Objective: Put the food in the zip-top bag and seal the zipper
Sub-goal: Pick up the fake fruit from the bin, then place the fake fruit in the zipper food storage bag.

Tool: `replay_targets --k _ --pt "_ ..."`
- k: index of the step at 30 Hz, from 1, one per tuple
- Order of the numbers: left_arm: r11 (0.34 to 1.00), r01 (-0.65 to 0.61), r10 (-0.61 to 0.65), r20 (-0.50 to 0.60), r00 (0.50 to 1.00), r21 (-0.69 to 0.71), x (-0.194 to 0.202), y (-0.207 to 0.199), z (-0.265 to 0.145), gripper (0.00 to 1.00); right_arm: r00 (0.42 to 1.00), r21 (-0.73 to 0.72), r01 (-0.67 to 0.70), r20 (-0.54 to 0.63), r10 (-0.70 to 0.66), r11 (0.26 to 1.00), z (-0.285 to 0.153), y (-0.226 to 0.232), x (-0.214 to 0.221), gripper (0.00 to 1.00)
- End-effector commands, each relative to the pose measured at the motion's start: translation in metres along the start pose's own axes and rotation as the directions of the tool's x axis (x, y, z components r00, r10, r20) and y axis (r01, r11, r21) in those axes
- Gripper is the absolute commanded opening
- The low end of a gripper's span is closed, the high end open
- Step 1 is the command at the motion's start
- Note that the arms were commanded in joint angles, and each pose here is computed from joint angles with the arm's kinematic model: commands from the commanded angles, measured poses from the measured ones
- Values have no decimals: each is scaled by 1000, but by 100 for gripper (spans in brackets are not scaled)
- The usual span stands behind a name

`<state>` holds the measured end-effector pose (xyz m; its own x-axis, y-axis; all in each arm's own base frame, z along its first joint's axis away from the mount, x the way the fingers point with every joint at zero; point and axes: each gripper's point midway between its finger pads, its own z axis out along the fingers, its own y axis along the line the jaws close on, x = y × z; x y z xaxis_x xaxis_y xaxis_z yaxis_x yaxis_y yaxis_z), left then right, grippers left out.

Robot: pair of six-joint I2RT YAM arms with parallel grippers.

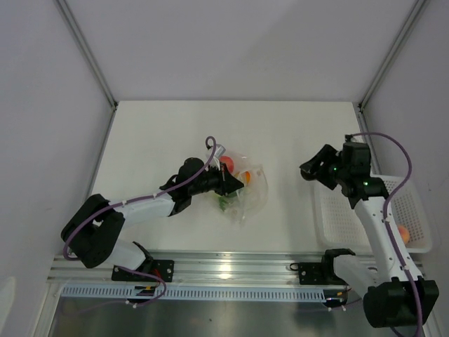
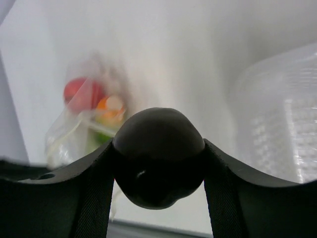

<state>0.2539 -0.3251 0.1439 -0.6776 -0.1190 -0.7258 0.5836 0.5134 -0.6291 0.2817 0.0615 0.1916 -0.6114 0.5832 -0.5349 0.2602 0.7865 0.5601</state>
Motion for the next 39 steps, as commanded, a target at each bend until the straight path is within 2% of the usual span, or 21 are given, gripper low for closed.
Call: replay_targets --k 1,6,15,26,32,35,38,39 --pt "997 -63 60 67 996 40 -20 -15 -2 0 983 -212 181 29 -179 960 -13 72 7 0" --pt "995 -81 76 92 993 54 -28 -21 -5 1 925 -339 349 -24 -379 874 -9 124 60 0" --pt "994 -85 78 99 992 75 -29 -25 -7 1 875 -445 410 -55 -481 796 12 167 107 0" --pt "988 -120 104 151 983 98 -39 -36 -17 0 841 -386 459 -102 -532 800 44 155 129 0" --pt "985 -136 115 183 976 108 -43 -40 -22 1 828 -374 468 -132 -545 801 56 145 143 7" --pt "983 -139 116 182 976 121 -41 -42 -23 0 824 -362 469 -149 -547 805 64 141 149 17" --pt "981 -145 118 192 974 130 -43 -44 -24 0 820 -350 473 -160 -549 809 73 139 153 33" --pt "980 -147 119 195 974 133 -42 -45 -25 1 820 -345 475 -161 -549 810 75 139 153 35"
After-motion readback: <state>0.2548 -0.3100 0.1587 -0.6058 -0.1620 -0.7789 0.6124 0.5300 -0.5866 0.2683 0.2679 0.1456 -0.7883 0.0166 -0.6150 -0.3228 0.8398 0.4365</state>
